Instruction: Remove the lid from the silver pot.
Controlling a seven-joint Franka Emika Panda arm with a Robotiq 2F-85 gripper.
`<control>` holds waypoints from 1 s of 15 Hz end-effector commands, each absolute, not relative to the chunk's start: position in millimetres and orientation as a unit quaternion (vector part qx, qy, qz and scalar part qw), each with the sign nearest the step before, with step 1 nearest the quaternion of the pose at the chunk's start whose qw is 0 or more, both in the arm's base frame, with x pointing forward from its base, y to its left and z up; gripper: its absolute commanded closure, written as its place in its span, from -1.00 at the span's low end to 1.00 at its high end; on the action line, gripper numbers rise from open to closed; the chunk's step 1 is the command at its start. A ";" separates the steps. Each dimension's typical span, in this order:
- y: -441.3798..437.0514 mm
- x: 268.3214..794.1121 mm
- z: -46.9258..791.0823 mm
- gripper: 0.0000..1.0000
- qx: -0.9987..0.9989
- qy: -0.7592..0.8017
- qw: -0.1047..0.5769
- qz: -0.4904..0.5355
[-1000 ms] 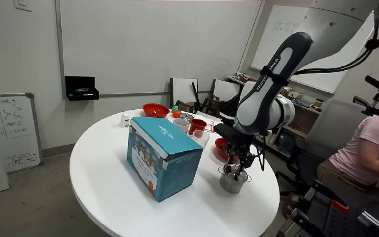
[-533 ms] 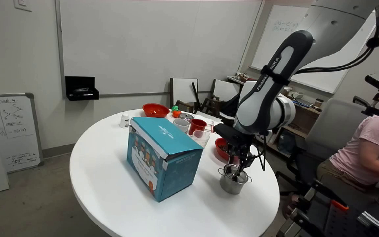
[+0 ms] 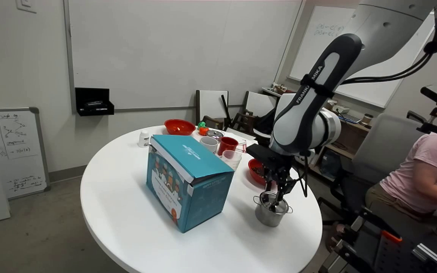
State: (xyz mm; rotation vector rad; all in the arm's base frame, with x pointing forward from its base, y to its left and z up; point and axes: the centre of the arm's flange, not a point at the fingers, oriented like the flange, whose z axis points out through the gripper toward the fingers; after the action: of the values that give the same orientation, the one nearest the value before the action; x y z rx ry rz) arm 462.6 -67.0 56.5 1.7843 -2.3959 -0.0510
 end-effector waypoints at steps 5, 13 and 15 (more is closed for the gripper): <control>-67.5 507.0 118.4 0.44 0.578 -0.808 0.109 -0.038; -47.7 601.6 127.1 0.44 0.579 -0.799 0.158 0.032; -37.8 621.0 115.1 0.44 0.575 -0.800 0.167 0.044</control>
State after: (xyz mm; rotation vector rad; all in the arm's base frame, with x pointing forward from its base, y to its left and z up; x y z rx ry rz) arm 578.8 -50.7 138.3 1.6985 -2.3109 0.0606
